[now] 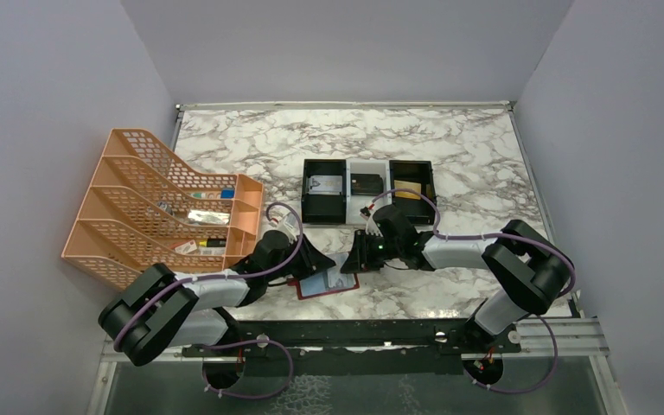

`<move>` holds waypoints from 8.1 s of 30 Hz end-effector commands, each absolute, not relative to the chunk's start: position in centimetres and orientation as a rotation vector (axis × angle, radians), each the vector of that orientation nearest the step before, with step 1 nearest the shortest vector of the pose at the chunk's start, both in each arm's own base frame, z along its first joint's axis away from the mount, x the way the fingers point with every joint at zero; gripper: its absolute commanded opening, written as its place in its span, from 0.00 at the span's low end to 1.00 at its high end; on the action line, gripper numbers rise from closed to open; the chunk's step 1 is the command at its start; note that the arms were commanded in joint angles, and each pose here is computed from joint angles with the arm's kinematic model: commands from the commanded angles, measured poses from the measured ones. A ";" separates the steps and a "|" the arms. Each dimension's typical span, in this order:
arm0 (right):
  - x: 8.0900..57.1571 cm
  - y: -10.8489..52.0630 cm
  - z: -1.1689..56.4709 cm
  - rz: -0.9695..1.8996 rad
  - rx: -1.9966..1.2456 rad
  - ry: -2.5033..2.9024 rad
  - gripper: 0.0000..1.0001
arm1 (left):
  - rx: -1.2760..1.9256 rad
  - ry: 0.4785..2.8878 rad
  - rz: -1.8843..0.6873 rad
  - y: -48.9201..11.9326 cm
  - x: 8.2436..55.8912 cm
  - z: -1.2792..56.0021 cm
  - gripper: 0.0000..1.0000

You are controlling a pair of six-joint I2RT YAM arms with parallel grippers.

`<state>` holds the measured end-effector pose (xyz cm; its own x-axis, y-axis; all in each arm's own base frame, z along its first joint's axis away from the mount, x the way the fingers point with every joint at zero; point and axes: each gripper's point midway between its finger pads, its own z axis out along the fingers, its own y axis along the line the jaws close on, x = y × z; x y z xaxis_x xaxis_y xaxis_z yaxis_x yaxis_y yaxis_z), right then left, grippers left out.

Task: Take the credit cards out of the card holder

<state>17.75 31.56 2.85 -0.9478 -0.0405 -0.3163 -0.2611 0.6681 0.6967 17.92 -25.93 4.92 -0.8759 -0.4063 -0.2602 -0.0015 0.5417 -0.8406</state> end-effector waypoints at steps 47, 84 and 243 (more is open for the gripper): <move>17.7 31.0 1.2 1.049 -0.297 2.685 0.26 | -0.363 2.395 -1.308 -24.2 16.9 3.6 0.30; 16.4 28.7 -1.2 0.954 -0.233 2.749 0.25 | -0.382 2.428 -1.294 -25.5 15.8 2.8 0.00; 19.5 29.4 1.6 1.464 -0.477 2.489 0.01 | -0.186 2.305 -1.358 -25.8 19.2 4.3 0.08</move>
<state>19.30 29.82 2.56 -0.9250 -0.1615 -0.3439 -0.3797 0.4213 0.8236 19.01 -25.80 3.06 -0.9000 -0.3180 -0.2981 0.0873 0.5385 -0.8381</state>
